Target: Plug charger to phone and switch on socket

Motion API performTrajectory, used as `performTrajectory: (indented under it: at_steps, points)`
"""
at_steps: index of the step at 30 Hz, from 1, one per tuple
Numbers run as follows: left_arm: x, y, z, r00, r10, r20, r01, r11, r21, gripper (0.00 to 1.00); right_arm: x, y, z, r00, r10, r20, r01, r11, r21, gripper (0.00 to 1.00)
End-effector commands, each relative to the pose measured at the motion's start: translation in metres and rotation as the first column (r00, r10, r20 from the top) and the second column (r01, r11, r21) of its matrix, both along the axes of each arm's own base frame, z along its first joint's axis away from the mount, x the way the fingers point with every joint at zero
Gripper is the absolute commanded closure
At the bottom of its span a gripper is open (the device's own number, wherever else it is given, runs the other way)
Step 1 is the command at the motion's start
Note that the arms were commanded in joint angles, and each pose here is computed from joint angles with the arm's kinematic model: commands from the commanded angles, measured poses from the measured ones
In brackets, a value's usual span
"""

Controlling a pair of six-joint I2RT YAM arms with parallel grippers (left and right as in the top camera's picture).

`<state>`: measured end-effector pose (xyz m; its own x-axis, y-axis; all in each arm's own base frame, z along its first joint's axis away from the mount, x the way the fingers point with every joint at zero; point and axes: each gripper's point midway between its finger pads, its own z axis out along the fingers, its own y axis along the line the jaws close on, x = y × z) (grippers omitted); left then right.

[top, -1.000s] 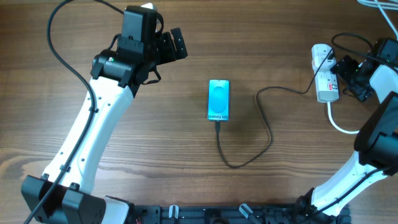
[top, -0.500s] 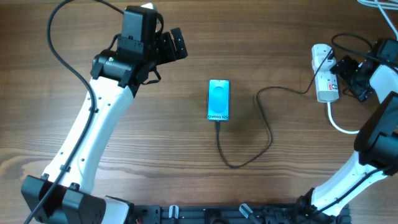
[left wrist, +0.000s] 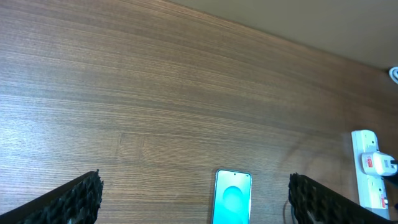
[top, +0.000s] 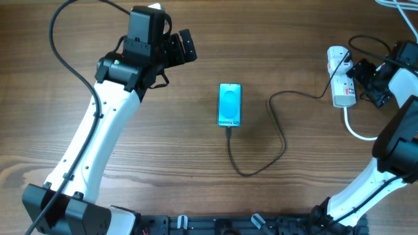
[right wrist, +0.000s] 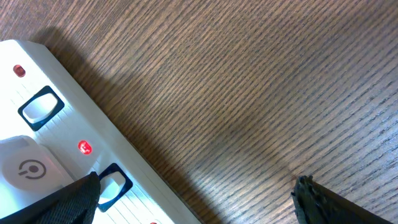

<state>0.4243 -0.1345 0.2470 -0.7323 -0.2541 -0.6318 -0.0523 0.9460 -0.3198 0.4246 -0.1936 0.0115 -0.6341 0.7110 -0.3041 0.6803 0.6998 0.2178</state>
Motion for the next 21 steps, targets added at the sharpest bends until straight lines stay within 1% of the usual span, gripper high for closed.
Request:
performTrajectory:
  at_steps: [1, 3, 5, 7, 9, 12, 17, 18, 21]
  points:
    - [0.0, 0.002, -0.004, 1.0, -0.005, -0.002, 0.005, 1.0, 0.028, 0.0, -0.012, 0.018, -0.03, 0.995, 0.066, -0.079, -0.062, 0.997, 0.043, 0.0]
    - [0.0, 0.002, -0.004, 1.0, -0.005, -0.002, 0.005, 1.0, 0.028, 0.0, -0.015, 0.011, -0.021, 0.995, 0.039, -0.088, -0.038, 0.999, 0.01, 0.0]
    - [0.0, 0.002, -0.004, 1.0, -0.005, -0.002, 0.005, 1.0, 0.028, 0.0, -0.023, -0.002, -0.002, 0.993, -0.05, -0.103, 0.044, 0.997, -0.061, 0.0]
    - [0.0, 0.002, -0.004, 1.0, -0.005, -0.002, 0.005, 1.0, 0.028, 0.0, -0.03, -0.012, 0.017, 0.989, -0.107, -0.103, 0.095, 0.988, -0.12, 0.0]
    - [0.0, 0.002, -0.004, 1.0, -0.005, -0.002, 0.005, 1.0, 0.028, 0.0, -0.035, -0.016, 0.042, 0.989, -0.124, -0.078, 0.111, 0.981, -0.158, 0.0]
    - [0.0, 0.002, -0.004, 1.0, -0.005, -0.002, 0.005, 1.0, 0.028, 0.0, -0.039, -0.014, 0.083, 0.991, -0.134, -0.012, 0.13, 0.976, -0.176, 0.0]
    - [0.0, 0.002, -0.004, 1.0, -0.005, -0.002, 0.005, 1.0, 0.028, 0.0, -0.057, -0.002, 0.161, 0.968, -0.209, 0.141, 0.23, 0.96, -0.16, 0.0]
    - [0.0, 0.002, -0.004, 1.0, -0.005, -0.002, 0.005, 1.0, 0.028, 0.0, -0.064, 0.005, 0.183, 0.963, -0.196, 0.184, 0.225, 0.962, -0.153, 0.0]
    - [0.0, 0.002, -0.004, 1.0, -0.005, -0.002, 0.005, 1.0, 0.028, 0.0, -0.074, 0.032, 0.223, 0.954, -0.14, 0.267, 0.183, 0.972, -0.146, 0.0]
